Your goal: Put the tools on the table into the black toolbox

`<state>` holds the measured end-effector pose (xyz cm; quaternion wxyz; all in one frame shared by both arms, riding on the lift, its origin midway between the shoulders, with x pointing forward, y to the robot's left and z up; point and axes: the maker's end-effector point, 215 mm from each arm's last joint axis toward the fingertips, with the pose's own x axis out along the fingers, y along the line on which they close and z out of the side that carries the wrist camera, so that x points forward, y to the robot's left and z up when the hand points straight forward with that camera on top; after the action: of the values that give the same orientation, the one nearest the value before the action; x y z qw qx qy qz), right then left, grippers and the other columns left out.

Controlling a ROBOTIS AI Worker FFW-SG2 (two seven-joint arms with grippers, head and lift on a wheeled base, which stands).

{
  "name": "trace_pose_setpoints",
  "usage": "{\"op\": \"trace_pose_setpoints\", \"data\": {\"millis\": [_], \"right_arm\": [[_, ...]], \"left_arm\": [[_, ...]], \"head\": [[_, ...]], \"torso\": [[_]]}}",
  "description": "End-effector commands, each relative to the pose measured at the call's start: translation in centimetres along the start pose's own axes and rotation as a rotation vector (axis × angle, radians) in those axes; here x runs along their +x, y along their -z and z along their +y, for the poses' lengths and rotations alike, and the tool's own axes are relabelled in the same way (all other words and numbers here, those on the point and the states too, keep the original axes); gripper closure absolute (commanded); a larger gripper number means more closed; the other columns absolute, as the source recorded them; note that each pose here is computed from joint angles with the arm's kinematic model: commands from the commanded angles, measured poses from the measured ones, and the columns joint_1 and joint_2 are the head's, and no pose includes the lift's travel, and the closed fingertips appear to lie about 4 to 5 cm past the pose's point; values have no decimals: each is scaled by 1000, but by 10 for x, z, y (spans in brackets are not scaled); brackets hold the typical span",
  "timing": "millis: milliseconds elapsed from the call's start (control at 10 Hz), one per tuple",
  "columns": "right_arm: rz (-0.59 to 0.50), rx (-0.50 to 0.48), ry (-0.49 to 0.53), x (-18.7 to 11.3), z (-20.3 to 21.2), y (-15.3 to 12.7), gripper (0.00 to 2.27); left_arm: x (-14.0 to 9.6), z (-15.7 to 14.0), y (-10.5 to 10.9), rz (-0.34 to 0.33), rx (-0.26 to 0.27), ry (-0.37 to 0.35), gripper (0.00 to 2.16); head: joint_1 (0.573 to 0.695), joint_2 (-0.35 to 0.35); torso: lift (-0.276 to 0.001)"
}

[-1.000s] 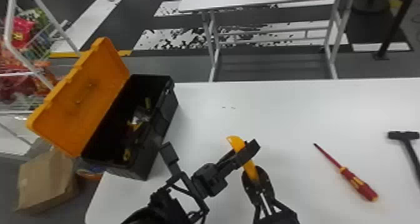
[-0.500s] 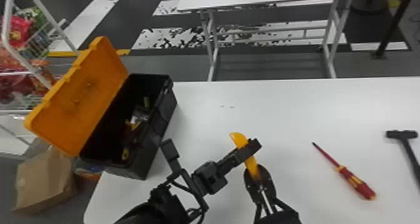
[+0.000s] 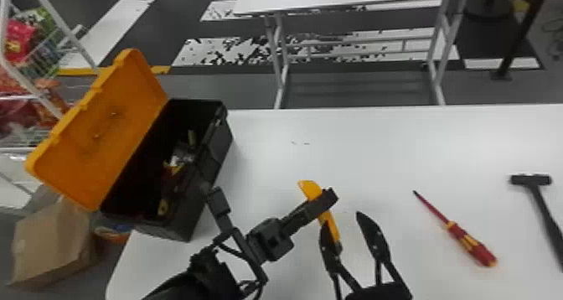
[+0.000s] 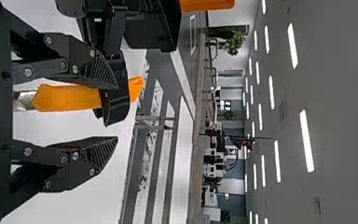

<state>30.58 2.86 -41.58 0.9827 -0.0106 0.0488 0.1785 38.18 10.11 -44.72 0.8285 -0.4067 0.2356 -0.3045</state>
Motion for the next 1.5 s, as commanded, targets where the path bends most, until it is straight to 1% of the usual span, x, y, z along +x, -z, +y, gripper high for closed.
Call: {"op": "trace_pose_setpoints", "data": {"millis": [0,100,200,300,400,500,600,700,800,900,1000,1100,1200,1300,1400], "right_arm": [[-17,26,29,-9,-14,0,228],[-32,44,57,-16,-27,-1,191],[-50,54,86,-21,-43,-2,167],[-55,64,115,-26,-58,0,167],[-54,72,142,-30,-72,4,167],[-60,78,163,-34,-83,6,167],[-60,83,178,-37,-91,10,167],[-58,88,194,-40,-98,13,167],[-56,90,207,-44,-105,17,171],[-69,92,219,-47,-111,17,171],[-68,88,226,-51,-115,19,171],[-73,82,239,-54,-123,19,171],[-79,78,249,-57,-129,19,171],[-85,81,258,-60,-133,18,171],[-85,80,263,-62,-136,19,171]], "left_arm": [[-12,7,-15,-14,-6,-17,2138],[-21,9,-26,-27,-6,-25,2138],[-30,7,-46,-52,21,-34,2138],[-40,3,-63,-63,46,-45,2138],[-54,-1,-86,-91,84,-64,2138],[-67,-8,-109,-117,106,-71,2138],[-82,-10,-134,-157,145,-95,2138],[-96,-9,-161,-199,187,-129,2138],[-105,-7,-180,-229,216,-156,2138],[-114,-3,-195,-245,257,-200,2142],[-130,8,-216,-276,304,-265,2142],[-138,17,-231,-291,340,-317,2142],[-144,27,-242,-300,379,-375,2142],[-155,39,-260,-330,428,-439,2142],[-165,53,-272,-358,468,-508,2142]], "head": [[695,217],[695,219],[695,221],[695,219],[695,217],[695,216],[695,222],[695,237],[695,258],[695,270],[695,286],[695,305],[695,319],[695,337],[695,350]], "torso": [[-75],[-75],[-75],[-75],[-75],[-75],[-75],[-75],[-75],[-75],[-75],[-75],[-75],[-75],[-75]]}}
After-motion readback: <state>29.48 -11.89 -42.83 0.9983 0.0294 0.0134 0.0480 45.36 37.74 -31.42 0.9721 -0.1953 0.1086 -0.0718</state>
